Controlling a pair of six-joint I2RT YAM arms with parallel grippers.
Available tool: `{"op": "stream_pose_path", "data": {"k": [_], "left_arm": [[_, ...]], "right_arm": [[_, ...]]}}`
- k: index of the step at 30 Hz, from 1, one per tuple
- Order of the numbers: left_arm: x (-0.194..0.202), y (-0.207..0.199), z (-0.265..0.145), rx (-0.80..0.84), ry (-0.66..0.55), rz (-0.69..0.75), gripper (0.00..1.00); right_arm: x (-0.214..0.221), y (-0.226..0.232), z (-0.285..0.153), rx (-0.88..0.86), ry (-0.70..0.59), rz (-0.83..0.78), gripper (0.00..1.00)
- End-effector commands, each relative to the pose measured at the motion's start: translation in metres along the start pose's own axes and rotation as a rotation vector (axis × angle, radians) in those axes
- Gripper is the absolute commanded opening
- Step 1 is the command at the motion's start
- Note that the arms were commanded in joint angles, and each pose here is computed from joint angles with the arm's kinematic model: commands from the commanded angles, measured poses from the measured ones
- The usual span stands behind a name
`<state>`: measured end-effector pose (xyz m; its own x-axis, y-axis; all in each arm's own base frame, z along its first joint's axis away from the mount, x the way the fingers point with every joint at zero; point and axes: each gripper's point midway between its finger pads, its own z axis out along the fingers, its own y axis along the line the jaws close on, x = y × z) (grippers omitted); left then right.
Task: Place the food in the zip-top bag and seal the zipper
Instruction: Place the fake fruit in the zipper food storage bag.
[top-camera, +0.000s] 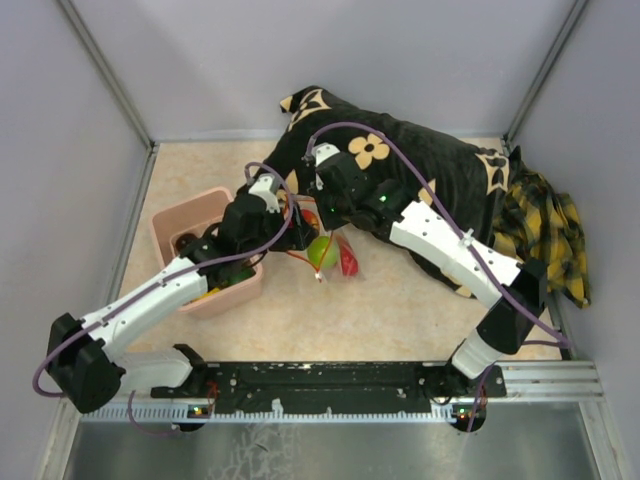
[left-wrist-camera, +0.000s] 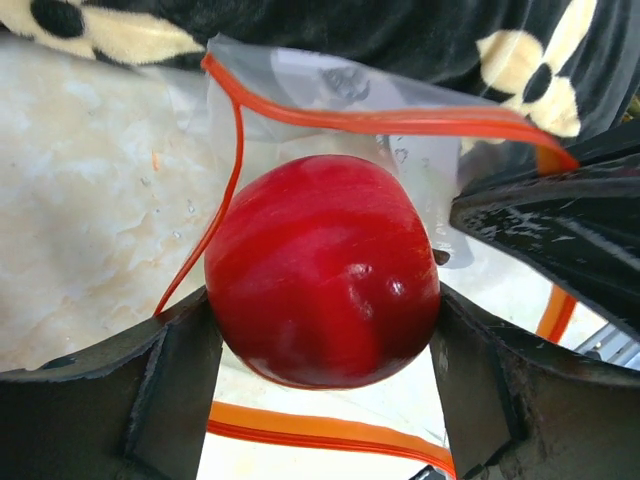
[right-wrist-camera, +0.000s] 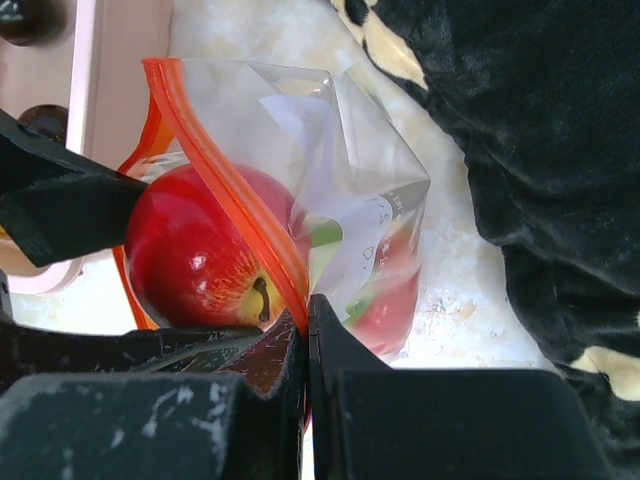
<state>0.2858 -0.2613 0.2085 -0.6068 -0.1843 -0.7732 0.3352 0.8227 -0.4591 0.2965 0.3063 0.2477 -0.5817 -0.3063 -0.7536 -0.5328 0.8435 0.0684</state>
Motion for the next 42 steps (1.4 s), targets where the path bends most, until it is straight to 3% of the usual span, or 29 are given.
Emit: {"op": "stream_pose_path", "data": {"k": [1, 3, 9, 18, 23, 30, 37, 42], "left_arm": [[-0.026, -0.013, -0.009, 0.004, -0.055, 0.006, 0.84], [-0.031, -0.018, -0.013, 0.021, -0.063, 0.0, 0.92], [-0.04, -0.021, -0.022, 0.021, -0.083, -0.011, 0.98], [-0.039, 0.001, -0.069, -0.133, -0.009, -0.017, 0.96], [-0.013, 0.019, -0.063, -0.197, 0.059, -0.049, 0.91], [0.017, 0.025, -0.036, -0.199, 0.132, -0.08, 0.65], [0.039, 0.051, -0.025, -0.292, 0.159, -0.082, 0.54], [0.037, 0.039, -0.021, -0.245, 0.177, -0.086, 0.3]], "right_arm": [[-0.02, 0.005, -0.012, -0.026, -0.077, 0.02, 0.0], [-0.019, 0.004, -0.011, -0.024, -0.075, 0.02, 0.0], [-0.017, 0.004, -0.01, -0.022, -0.073, 0.023, 0.0], [-0.016, -0.004, -0.012, -0.012, -0.078, 0.038, 0.0], [-0.017, 0.0, -0.01, -0.034, -0.08, 0.042, 0.0], [-0.015, -0.001, -0.012, -0.034, -0.083, 0.046, 0.0], [-0.014, -0.002, -0.014, -0.033, -0.086, 0.051, 0.0], [-0.013, -0.005, -0.012, -0.021, -0.083, 0.051, 0.0]]}}
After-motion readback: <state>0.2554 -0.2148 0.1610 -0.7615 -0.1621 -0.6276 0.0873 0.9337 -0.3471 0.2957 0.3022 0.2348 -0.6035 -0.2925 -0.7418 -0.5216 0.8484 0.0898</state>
